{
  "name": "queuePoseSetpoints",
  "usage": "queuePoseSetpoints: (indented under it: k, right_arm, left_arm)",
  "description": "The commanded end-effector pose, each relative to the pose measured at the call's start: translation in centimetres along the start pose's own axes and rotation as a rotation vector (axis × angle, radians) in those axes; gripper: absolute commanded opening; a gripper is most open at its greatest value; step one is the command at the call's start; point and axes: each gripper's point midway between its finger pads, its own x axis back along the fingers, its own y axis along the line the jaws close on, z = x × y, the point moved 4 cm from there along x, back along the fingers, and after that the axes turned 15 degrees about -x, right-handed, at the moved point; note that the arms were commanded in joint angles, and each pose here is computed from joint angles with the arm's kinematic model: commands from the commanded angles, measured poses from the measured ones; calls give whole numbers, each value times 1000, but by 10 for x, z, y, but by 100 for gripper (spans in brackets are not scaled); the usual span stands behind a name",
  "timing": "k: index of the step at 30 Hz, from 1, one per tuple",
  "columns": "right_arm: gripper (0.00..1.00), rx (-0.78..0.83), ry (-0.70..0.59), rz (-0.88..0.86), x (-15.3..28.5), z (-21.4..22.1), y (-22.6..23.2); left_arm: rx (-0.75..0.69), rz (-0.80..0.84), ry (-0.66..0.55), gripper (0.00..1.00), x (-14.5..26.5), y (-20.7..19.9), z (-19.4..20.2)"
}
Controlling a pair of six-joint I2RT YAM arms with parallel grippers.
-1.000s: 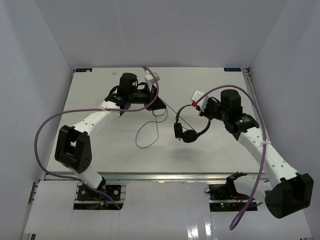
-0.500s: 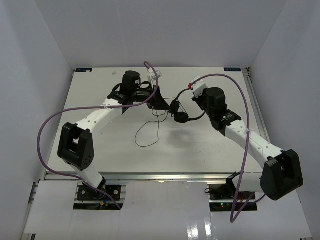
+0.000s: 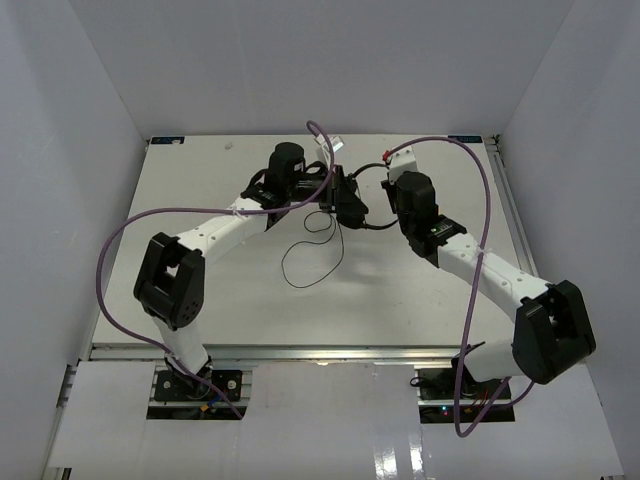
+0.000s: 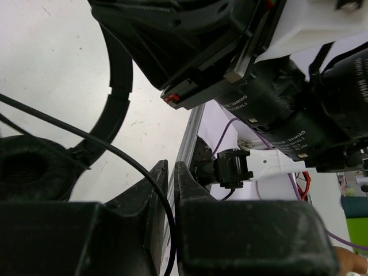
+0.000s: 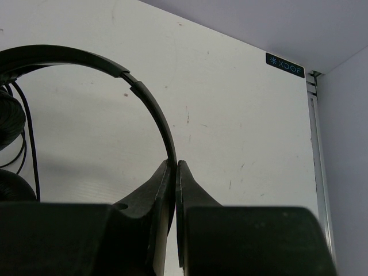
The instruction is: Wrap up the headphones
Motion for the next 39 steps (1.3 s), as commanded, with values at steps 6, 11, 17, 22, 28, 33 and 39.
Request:
queuePoseSetpoints:
  k: [6, 11, 17, 22, 28, 33, 39]
  right_arm:
    - [8, -243, -210, 33, -8, -79, -6]
    - [8, -300, -220, 21, -12, -102, -19]
    - [8, -377, -217, -14, -10, -115, -19]
    - [8, -446, -229, -6, -11, -124, -27]
    - [8, -547, -203, -20, -19, -126, -41]
    - [8, -610, -188, -48, -19, -131, -53]
    - [8, -659, -191, -122, -3, -143, -66]
  left_arm:
    - [18, 31, -34, 27, -22, -18, 18]
    - [-43, 34, -52, 37, -20, -29, 33]
    - [-96, 24, -37, 41, -29, -35, 52]
    - [-127, 24, -13, 40, -42, -42, 73]
    - [-138, 20, 5, 33, -48, -48, 97]
    - [-169, -32, 28, 32, -45, -40, 118]
    - [-221, -73, 23, 31, -38, -29, 133]
